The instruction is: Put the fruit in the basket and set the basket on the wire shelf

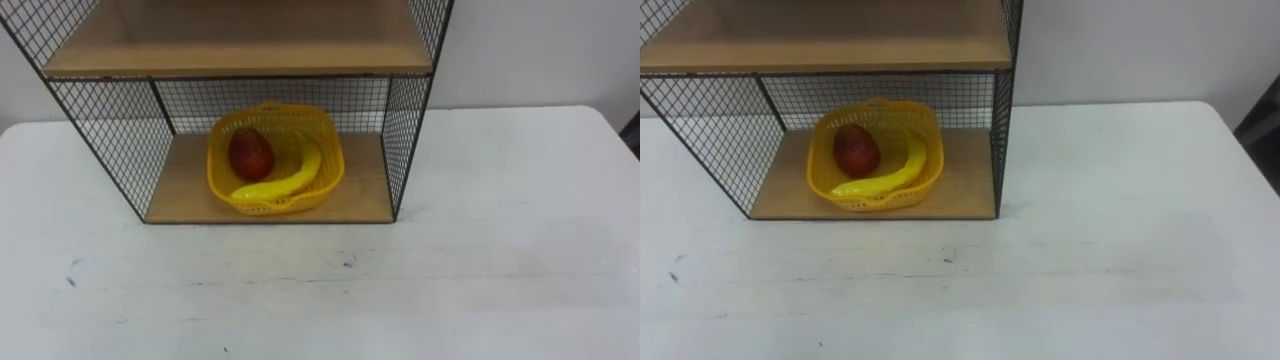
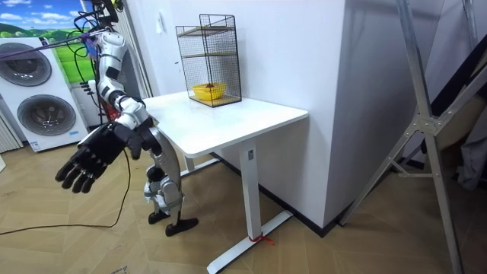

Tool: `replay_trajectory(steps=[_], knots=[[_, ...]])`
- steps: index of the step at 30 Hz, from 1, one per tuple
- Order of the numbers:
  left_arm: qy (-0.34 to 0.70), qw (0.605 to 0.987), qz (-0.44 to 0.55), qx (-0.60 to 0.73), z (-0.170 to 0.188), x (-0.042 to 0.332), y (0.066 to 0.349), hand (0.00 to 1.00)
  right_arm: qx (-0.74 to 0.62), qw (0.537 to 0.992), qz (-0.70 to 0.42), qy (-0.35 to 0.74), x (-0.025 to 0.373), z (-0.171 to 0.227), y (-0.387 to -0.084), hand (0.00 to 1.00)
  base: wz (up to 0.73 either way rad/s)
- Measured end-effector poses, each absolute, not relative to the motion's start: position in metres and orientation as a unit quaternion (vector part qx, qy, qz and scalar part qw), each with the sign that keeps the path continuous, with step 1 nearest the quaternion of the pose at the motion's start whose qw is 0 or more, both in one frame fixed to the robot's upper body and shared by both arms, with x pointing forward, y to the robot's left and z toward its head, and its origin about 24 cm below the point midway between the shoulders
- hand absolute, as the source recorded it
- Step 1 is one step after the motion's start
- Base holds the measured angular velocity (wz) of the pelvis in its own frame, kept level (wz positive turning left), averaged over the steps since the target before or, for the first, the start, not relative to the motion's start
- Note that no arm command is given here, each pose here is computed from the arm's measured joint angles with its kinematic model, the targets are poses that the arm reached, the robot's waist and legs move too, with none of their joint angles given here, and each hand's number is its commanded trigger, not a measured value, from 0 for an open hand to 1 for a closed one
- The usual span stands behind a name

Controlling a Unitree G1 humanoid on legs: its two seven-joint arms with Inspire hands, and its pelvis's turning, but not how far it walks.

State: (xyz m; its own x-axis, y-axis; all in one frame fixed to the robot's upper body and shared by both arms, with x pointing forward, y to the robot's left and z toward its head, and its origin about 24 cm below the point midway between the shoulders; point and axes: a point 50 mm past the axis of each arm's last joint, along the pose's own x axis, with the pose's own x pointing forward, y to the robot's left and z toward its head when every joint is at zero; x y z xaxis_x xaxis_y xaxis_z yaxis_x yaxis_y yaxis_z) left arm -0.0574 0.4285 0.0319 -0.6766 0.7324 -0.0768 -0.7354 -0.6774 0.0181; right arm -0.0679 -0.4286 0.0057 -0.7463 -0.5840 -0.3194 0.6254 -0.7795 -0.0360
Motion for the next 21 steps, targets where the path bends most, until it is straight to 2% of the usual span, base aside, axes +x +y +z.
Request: replay_trajectory(steps=[7,11,16,18,21], knots=[[0.132,0.381,0.910,-0.093,-0.022,-0.067,0.408,0.00,0.171,0.305,-0.924,0.153,-0.084,-0.032,-0.407,0.00,0.07],[0.231,0.388,0.885,-0.116,-0.061,-0.076,0.380,0.00,0.177,0.294,-0.910,0.234,-0.094,-0.063,-0.383,0.00,0.00],[0.337,0.374,0.850,-0.155,-0.099,-0.106,0.336,0.00,0.194,0.276,-0.882,0.329,-0.107,-0.097,-0.339,0.00,-0.07],[0.404,0.397,0.809,-0.155,-0.115,-0.111,0.312,0.00,0.201,0.279,-0.859,0.380,-0.108,-0.114,-0.315,0.00,0.00],[0.468,0.434,0.755,-0.152,-0.127,-0.111,0.294,0.00,0.221,0.292,-0.825,0.431,-0.102,-0.129,-0.294,0.00,0.00]])
